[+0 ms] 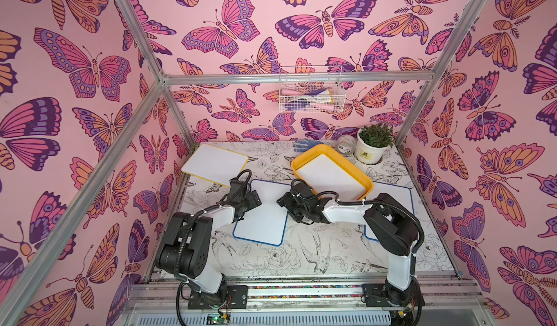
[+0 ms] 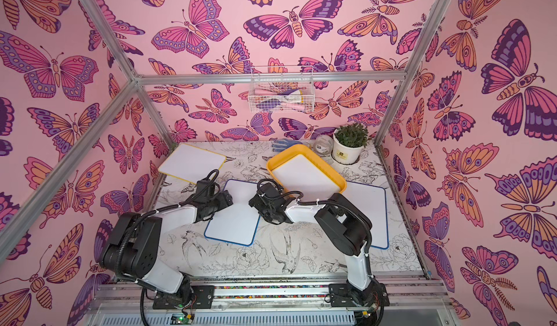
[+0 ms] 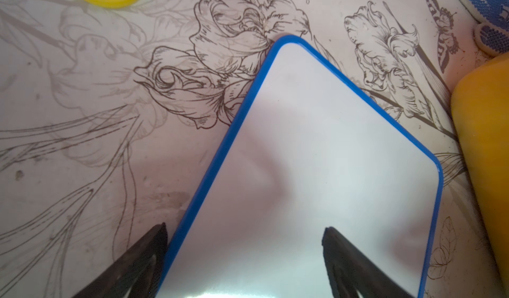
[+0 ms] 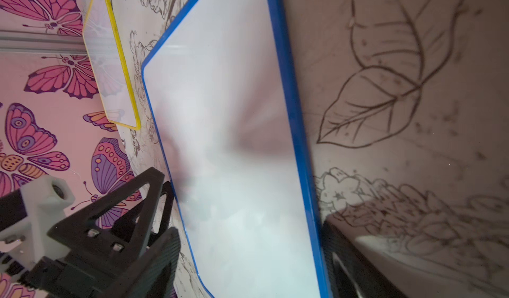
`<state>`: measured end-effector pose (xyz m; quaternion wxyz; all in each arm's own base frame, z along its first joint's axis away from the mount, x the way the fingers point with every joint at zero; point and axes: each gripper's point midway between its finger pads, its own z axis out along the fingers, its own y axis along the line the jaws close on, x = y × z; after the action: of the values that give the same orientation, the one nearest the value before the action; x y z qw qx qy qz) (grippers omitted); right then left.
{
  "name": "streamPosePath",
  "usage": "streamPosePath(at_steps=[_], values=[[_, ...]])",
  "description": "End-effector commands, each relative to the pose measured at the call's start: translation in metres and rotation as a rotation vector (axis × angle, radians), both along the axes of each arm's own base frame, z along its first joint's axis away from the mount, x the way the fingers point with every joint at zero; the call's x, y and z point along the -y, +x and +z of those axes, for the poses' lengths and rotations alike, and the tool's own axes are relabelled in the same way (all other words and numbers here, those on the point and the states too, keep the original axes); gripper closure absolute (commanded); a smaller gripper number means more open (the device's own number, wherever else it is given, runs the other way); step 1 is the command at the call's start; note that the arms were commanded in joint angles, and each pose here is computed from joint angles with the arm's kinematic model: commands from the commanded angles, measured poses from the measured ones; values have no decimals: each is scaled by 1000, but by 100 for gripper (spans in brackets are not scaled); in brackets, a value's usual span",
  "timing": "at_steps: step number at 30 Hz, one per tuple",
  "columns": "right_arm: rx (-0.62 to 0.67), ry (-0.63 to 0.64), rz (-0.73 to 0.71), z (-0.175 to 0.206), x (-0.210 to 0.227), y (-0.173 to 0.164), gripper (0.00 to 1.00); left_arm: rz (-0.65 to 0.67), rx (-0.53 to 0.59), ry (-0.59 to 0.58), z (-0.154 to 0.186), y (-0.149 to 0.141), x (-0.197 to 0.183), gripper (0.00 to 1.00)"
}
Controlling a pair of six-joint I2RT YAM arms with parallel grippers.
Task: Put the whiteboard into the storage box
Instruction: Pick up the whiteboard at the center of the board.
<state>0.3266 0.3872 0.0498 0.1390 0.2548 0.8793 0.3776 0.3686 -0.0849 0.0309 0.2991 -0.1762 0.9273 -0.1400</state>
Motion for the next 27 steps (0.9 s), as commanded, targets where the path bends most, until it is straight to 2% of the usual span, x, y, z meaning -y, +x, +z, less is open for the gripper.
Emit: streamPosePath(at_steps=[1,6,12,20,27], values=[[24,263,61,46,-47,-9,18,-144,-332,-187,-53,-81,43,11],[122,332,40,60,-48,-3,18,-136,-336,-190,-53,-85,43,11],[273,327,36,69,-47,-1,18,-124,-347,-210,-53,-88,44,11],[351,330,-7,68,-40,4,21,-106,-360,-198,-54,-93,40,11],[413,349,-3,86,-40,6,25,-69,-362,-184,-51,-93,33,11]])
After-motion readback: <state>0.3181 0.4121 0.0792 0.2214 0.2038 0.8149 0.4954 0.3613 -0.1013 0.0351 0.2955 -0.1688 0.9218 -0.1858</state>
